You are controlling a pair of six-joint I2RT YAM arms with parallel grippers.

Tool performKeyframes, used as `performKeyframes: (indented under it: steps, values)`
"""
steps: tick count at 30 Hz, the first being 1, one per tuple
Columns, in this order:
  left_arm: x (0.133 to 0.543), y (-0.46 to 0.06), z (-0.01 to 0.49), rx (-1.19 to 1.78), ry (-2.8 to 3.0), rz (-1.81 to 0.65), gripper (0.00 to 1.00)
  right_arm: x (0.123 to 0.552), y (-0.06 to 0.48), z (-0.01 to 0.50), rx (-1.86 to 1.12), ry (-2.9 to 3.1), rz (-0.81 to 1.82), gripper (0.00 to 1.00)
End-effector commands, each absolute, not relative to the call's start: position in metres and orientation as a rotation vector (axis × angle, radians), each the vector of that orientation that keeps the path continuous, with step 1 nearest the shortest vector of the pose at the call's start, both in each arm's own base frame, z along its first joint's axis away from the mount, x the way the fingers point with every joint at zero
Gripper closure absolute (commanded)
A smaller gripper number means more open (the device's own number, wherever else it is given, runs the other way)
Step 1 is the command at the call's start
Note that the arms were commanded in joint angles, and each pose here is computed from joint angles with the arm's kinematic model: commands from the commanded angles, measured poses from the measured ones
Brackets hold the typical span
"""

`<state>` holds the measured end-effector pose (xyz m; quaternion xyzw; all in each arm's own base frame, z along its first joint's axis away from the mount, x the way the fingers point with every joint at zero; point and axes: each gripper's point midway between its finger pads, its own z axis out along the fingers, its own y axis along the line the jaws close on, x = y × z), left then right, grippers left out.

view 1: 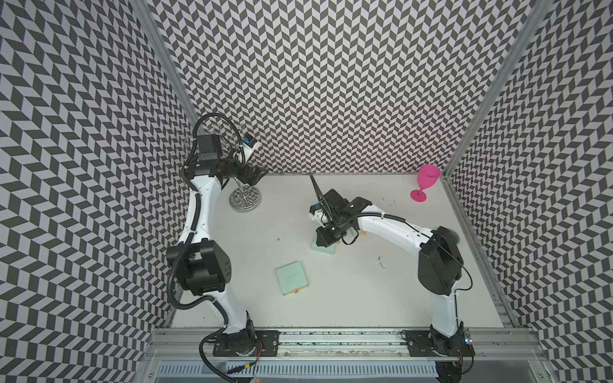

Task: Place the earrings into the drawer-style jewelry box
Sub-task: Move the jewelry box to the center of the board.

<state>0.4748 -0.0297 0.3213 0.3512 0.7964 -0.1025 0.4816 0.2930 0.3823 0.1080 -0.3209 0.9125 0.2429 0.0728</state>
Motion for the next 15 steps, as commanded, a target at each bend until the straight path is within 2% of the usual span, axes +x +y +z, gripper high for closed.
performKeyframes:
  steps: [1, 5, 15]
  values:
    - [0.439, -0.045, 0.319, 0.903, 1.930, -0.276, 0.09, 0.289, 0.388, 0.078, -1.019, 2.793, 0.707, 0.85]
    - [0.416, -0.067, 0.311, 0.960, 1.909, -0.350, 0.09, 0.292, 0.391, 0.070, -0.998, 2.806, 0.680, 0.85]
    - [0.405, -0.095, 0.286, 1.053, 1.927, -0.431, 0.11, 0.296, 0.371, 0.045, -1.004, 2.869, 0.525, 0.86]
